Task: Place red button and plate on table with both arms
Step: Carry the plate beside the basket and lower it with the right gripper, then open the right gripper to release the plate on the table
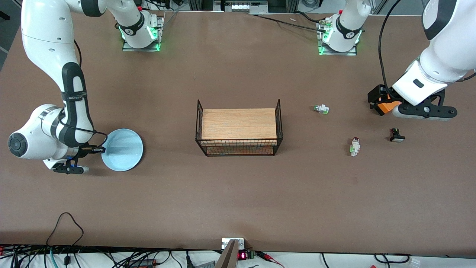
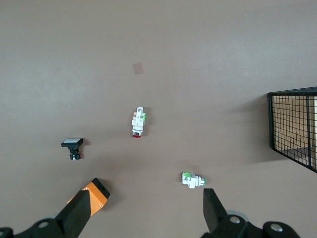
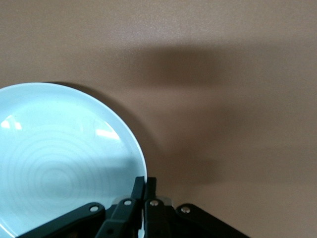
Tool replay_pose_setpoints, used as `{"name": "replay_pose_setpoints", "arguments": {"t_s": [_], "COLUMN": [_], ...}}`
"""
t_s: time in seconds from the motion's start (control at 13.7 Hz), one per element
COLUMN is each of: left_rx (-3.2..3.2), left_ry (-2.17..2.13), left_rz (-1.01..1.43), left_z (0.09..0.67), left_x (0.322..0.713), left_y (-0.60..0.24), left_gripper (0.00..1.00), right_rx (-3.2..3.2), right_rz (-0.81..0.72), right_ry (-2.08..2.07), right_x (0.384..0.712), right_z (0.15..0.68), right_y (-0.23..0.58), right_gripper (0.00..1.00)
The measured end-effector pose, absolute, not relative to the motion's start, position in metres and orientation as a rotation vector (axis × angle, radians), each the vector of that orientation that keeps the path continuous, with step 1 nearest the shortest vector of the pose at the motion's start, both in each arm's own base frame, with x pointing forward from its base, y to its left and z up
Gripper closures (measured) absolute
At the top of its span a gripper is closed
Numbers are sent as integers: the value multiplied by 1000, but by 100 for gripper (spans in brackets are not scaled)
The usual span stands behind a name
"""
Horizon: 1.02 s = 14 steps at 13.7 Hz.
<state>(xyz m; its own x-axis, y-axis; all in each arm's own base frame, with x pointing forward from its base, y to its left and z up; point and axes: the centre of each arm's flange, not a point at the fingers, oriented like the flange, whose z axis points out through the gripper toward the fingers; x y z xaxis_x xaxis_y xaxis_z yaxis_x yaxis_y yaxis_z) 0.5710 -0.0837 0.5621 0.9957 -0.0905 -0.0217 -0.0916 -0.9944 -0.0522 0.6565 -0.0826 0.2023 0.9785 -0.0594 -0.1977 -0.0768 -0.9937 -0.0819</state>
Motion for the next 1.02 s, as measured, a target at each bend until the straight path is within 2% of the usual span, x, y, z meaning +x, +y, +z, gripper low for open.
{"name": "replay_pose_setpoints", "arguments": {"t_s": [0.44, 0.51, 0.58, 0.73, 0.8, 1.02], "left_rx": [-3085, -3085, -3085, -3085, -3085, -3085], "left_ry": [141, 141, 141, 141, 141, 142], "left_rz": [30, 30, 30, 30, 30, 30], "left_z": [562, 562, 562, 562, 562, 562], "left_x": [571, 571, 571, 571, 571, 571], "left_y": [-84, -84, -84, -84, -84, -84], "left_gripper": [0, 0, 0, 0, 0, 0], "right_rx": [-3026, -3026, -3025, -3025, -3026, -3029], "right_rz": [294, 294, 295, 295, 295, 267], "right_ry": [94, 91, 88, 86, 85, 55], "right_x": [657, 657, 657, 657, 658, 663], "right_z": [201, 200, 200, 199, 200, 208], "right_y": [-76, -74, -73, -72, -72, -61], "right_gripper": [95, 89, 89, 77, 77, 57]}}
